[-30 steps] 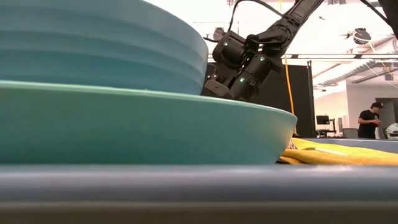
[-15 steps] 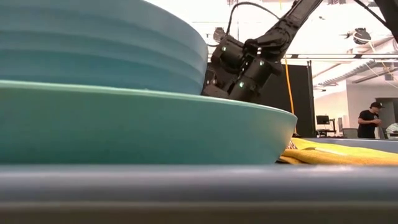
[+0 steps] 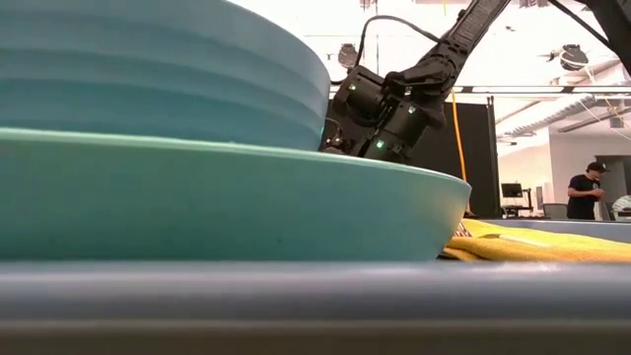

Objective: Set up tray
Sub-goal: Put the orange spoon on the yellow napkin to the right of the orange fork

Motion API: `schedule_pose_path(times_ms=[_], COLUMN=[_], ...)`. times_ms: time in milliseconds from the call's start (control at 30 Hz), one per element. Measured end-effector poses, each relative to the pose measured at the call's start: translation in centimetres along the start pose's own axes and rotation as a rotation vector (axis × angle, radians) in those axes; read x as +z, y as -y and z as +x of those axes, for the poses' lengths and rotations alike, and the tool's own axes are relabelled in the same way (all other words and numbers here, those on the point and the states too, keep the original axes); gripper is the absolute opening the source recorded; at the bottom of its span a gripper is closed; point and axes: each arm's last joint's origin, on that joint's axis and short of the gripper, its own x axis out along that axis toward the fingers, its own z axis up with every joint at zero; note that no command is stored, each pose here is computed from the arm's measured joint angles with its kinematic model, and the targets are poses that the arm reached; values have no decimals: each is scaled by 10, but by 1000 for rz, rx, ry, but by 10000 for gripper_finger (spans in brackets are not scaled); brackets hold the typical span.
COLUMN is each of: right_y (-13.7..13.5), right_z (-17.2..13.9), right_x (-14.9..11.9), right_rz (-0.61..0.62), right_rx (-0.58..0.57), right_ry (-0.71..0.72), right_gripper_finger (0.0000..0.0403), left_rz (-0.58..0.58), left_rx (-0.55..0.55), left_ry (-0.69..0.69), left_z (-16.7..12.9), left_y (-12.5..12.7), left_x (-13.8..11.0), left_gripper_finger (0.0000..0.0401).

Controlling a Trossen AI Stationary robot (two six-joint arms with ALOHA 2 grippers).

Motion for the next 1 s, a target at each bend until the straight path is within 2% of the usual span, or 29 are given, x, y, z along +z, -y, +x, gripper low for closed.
schedule_pose_path(times_ms=[133,333,467,600,733,900,1000], right_y=[1,4,-3,-15,-30,-46,-60], right_z=[1,1,-11,-38,-75,-110,-125], right_x=[-2,-7,-4,-2,-2,-22,-46], right_rz=[-28,-55,-92,-143,-210,-207,-204], right_rx=[-21,-61,-50,-29,-91,-110,-126], right_ry=[8,19,44,66,109,30,-68], right_gripper_finger=[9,5,5,5,5,5,5], left_rz=[0,0,0,0,0,0,0], left_rx=[0,0,0,0,0,0,-1], left_ry=[0,0,0,0,0,0,3], left_z=[0,0,0,0,0,0,0], left_y=[0,0,0,0,0,0,0], left_x=[0,0,0,0,0,0,0], left_gripper_finger=[42,42,42,42,42,42,42])
